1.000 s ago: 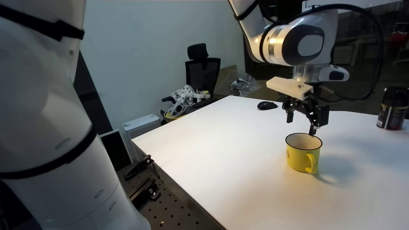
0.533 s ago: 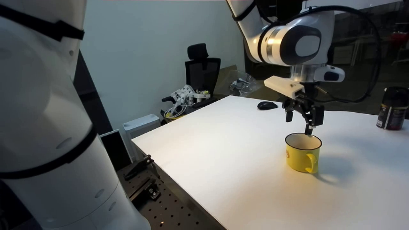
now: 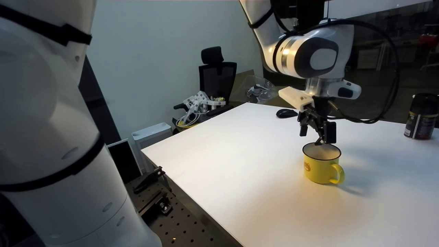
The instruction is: Move the cup backwards
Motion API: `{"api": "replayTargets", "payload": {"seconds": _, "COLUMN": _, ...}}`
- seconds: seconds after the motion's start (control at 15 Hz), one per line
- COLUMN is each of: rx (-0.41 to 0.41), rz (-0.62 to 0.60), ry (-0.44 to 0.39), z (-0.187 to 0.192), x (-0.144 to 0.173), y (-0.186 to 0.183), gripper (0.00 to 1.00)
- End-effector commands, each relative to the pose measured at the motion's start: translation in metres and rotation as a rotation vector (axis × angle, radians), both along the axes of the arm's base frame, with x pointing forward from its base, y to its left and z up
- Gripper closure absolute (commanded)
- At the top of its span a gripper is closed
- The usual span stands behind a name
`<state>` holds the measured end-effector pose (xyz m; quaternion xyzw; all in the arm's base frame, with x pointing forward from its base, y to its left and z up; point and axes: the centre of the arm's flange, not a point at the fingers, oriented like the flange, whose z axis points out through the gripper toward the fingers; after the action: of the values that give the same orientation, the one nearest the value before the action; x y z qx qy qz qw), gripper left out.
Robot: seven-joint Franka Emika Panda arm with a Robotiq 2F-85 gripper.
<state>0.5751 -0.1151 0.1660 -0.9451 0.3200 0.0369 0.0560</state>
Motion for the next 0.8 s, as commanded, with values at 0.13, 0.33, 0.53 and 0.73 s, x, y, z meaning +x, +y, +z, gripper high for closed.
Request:
{"api": "replayTargets", "payload": {"seconds": 0.13, "rx": 0.027, "rz": -0.086, "ry": 0.006, "z": 0.003, "x": -0.020, "y": 0.009, "gripper": 0.00}}
{"api": "replayTargets", "payload": {"seconds": 0.33, "rx": 0.024, "rz": -0.094, "ry": 0.009, "z": 0.002, "x": -0.023, "y": 0.008, "gripper": 0.00}}
{"api": "replayTargets", "payload": {"seconds": 0.53, "rx": 0.023, "rz": -0.083, "ry": 0.016, "z": -0.005, "x": -0.018, "y": 0.000, "gripper": 0.00}}
{"api": "replayTargets", "payload": {"seconds": 0.73, "rx": 0.005, "rz": -0.082, "ry": -0.022, "z": -0.004, "x": -0.017, "y": -0.011, "gripper": 0.26}}
